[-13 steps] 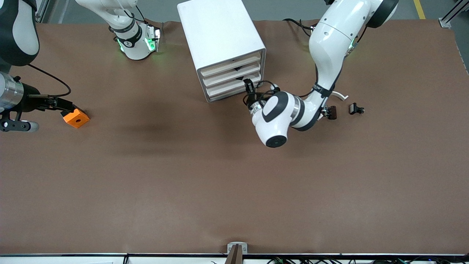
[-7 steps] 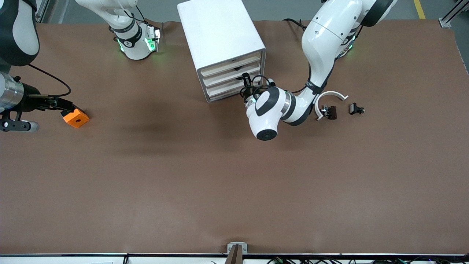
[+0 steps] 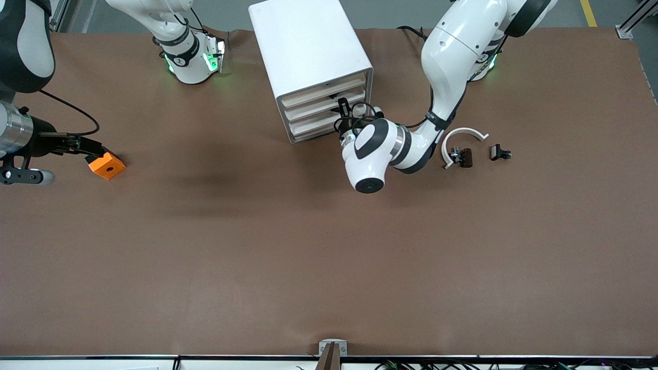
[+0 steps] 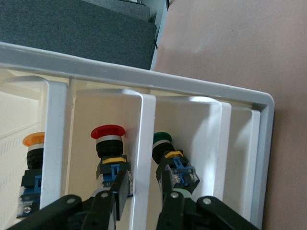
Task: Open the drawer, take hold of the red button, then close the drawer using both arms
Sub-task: 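Pull the drawer out of the cabinet with the left gripper, then release the drawer with the left gripper while the right gripper reaches over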
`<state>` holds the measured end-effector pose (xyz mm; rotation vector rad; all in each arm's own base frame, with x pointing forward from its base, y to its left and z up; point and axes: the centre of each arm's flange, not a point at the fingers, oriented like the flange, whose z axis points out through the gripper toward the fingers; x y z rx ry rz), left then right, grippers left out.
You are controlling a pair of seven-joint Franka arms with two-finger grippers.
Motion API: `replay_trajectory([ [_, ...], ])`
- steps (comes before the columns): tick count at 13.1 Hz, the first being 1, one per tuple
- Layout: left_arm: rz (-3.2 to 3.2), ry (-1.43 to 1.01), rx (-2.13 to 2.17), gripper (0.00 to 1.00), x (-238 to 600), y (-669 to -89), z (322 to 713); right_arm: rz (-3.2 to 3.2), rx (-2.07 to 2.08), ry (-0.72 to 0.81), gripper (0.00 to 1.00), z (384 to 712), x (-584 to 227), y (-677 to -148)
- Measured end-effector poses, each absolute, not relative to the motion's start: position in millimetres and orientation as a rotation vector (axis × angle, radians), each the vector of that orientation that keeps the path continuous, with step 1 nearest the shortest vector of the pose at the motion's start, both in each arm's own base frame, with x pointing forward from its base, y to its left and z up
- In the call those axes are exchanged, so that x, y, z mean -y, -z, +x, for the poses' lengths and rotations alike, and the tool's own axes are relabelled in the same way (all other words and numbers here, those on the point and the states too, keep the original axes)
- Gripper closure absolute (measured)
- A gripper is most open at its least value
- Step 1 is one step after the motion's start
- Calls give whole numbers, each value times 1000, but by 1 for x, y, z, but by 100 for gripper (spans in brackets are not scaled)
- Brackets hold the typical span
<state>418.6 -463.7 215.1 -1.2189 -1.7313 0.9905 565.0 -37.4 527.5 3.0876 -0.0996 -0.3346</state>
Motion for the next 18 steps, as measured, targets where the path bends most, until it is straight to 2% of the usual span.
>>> replay_trajectory([
  [2, -1224, -987, 1729, 68, 466, -214, 415, 3088, 100, 335, 0, 565, 38, -527],
  [4, -1237, -1000, 1732, 87, 465, -215, 419, 3088, 100, 335, 0, 565, 38, -527],
  [7, -1240, -1029, 1778, 87, 449, -221, 444, 3088, 101, 335, 0, 565, 38, -527],
  [15, -1161, -1152, 2024, 87, 357, -240, 549, 3088, 102, 336, 0, 565, 38, -527],
  [18, -1138, -1188, 2085, 82, 332, -249, 572, 3088, 102, 336, 0, 565, 38, -527],
])
